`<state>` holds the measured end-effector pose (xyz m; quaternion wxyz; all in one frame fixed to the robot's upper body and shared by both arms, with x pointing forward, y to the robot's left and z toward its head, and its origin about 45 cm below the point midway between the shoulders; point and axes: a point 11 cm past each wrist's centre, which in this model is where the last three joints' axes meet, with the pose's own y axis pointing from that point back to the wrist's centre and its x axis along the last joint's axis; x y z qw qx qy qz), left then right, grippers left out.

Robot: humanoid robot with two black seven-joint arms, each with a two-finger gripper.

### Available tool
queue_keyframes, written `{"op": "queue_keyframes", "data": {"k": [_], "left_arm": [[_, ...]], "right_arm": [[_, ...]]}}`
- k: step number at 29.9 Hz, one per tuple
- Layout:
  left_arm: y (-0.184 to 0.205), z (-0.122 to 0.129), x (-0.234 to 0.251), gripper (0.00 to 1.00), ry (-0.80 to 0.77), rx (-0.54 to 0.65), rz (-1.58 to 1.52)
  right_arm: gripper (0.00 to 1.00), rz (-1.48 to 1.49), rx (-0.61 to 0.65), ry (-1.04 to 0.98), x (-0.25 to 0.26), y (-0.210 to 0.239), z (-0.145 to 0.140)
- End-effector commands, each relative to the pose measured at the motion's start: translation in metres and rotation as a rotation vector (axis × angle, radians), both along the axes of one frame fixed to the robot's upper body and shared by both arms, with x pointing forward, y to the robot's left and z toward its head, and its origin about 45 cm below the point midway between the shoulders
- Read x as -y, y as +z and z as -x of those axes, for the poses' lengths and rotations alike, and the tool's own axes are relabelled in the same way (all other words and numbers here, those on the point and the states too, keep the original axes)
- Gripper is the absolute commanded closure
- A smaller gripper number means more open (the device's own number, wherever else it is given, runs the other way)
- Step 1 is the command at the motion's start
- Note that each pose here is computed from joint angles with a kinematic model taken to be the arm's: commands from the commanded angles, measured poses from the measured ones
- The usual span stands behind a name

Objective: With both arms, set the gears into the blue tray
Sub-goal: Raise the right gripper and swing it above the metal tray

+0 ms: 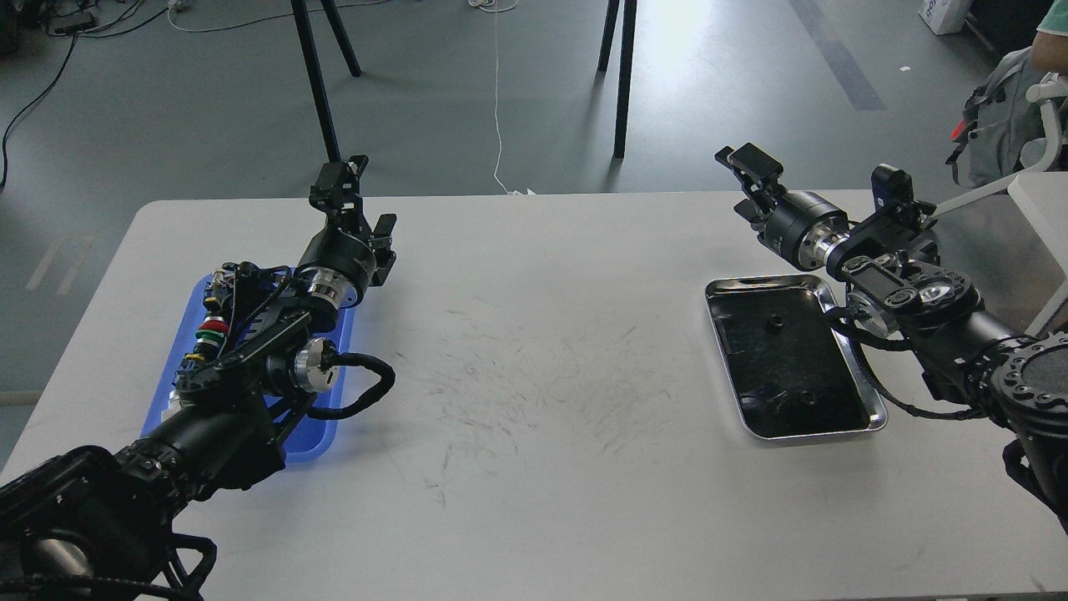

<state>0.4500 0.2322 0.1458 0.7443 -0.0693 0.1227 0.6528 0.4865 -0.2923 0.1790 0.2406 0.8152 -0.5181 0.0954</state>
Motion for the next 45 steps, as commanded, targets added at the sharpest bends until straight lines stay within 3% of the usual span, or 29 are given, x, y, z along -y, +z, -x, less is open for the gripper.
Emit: {"op": "queue_keyframes", "data": {"k": [1, 45], "left_arm": [[0.0, 0.0, 0.001, 0.02, -0.002, 0.0, 0.0], [-0.003, 0.002, 0.003, 0.02, -0.01, -0.003, -0.009]], "right_arm": [[0.02, 0.042, -0.013, 0.04, 0.004, 0.004, 0.0], [0.02, 0.416, -0.158, 0.248, 0.05, 0.02, 0.007]]}}
